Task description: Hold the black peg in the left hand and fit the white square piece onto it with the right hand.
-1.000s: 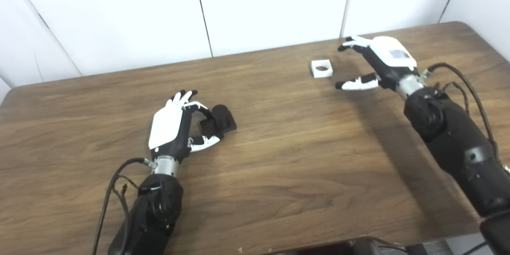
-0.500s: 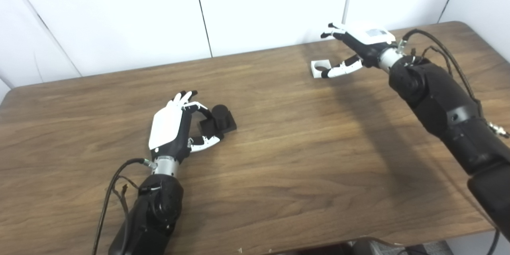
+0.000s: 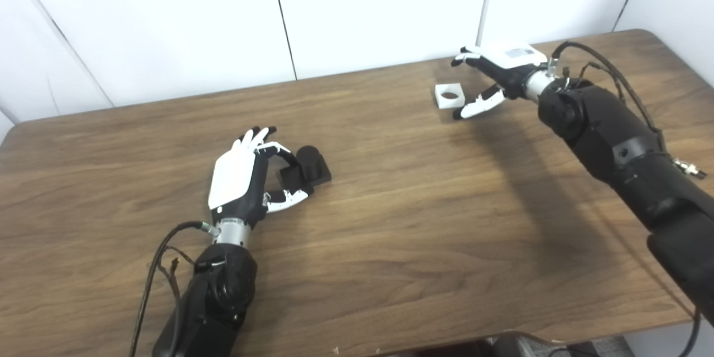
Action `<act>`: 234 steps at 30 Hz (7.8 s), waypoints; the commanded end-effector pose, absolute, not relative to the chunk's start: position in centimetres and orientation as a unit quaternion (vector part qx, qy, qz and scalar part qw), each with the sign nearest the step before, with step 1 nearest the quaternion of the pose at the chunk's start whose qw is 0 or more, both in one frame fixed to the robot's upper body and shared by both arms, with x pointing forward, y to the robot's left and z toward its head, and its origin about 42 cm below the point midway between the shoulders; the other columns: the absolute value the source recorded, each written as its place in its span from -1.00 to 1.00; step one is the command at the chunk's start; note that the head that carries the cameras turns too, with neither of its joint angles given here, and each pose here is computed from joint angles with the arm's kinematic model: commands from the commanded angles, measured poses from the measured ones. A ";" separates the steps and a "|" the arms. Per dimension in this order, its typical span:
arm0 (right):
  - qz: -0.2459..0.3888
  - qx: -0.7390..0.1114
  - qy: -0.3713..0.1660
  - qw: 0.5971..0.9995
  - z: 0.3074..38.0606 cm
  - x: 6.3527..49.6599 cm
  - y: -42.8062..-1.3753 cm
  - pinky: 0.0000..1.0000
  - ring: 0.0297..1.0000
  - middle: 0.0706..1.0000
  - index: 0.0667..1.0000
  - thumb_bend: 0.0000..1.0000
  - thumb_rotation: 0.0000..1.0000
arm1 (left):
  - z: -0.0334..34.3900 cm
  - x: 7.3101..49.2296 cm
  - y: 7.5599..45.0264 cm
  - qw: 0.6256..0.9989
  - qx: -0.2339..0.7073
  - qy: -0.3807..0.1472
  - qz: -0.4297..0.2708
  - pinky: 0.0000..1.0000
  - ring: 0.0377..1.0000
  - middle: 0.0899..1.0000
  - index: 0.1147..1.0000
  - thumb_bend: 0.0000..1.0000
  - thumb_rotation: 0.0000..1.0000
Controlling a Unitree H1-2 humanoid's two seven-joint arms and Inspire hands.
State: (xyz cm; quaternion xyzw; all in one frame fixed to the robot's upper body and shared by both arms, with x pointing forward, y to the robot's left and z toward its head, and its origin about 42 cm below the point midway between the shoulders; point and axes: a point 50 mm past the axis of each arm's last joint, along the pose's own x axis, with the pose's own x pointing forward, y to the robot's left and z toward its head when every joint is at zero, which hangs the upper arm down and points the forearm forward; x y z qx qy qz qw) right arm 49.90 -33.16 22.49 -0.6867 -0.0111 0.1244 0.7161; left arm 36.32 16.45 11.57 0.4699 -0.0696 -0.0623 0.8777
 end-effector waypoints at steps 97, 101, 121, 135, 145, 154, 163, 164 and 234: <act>0.095 -0.731 -0.171 0.653 26.4 52.1 -31.4 0.88 0.73 0.59 -0.10 0.02 -0.68 | 7.7 33.7 17.2 0.857 0.503 0.021 -0.109 1.00 0.95 0.83 -0.14 0.04 -0.85; 0.094 -0.702 -0.208 0.675 28.1 50.8 -29.5 0.79 0.74 0.60 -0.10 0.02 -0.68 | 7.8 33.8 17.2 0.855 0.505 0.022 -0.111 1.00 0.96 0.84 -0.14 0.04 -0.84; 0.153 -0.645 -0.319 0.677 32.1 45.9 -22.3 0.85 0.78 0.62 -0.10 0.02 -0.69 | 7.4 34.3 15.8 0.856 0.504 0.009 -0.116 0.97 0.94 0.82 -0.15 0.04 -0.85; 0.217 -0.629 -0.346 0.661 31.0 44.8 -16.4 0.87 0.77 0.62 -0.10 0.01 -0.69 | 7.4 34.7 14.6 0.854 0.509 0.012 -0.112 0.97 0.93 0.81 -0.15 0.04 -0.84; 0.237 -0.624 -0.347 0.658 29.4 44.6 -14.3 0.88 0.77 0.62 -0.10 0.02 -0.69 | 7.4 34.8 14.0 0.856 0.506 0.002 -0.108 0.94 0.89 0.79 -0.15 0.03 -0.82; 0.250 -0.623 -0.344 0.656 28.4 44.9 -13.0 0.88 0.77 0.62 -0.10 0.02 -0.69 | 7.6 34.8 14.1 0.856 0.505 0.003 -0.109 0.97 0.90 0.79 -0.15 0.03 -0.81; 0.256 -0.630 -0.334 0.652 27.6 45.2 -12.1 0.89 0.77 0.62 -0.10 0.01 -0.69 | 7.4 34.7 14.2 0.855 0.507 0.000 -0.109 0.94 0.89 0.78 -0.15 0.03 -0.81; 0.256 -0.631 -0.333 0.652 27.6 45.2 -12.0 0.89 0.77 0.62 -0.10 0.01 -0.69 | 7.4 34.7 14.2 0.855 0.507 -0.001 -0.109 0.94 0.89 0.78 -0.15 0.03 -0.81; 0.282 -0.658 -0.408 0.567 34.2 43.7 -8.4 0.90 0.79 0.60 -0.11 0.01 -0.70 | 7.0 35.1 14.2 0.857 0.504 -0.001 -0.106 0.92 0.88 0.77 -0.15 0.03 -0.82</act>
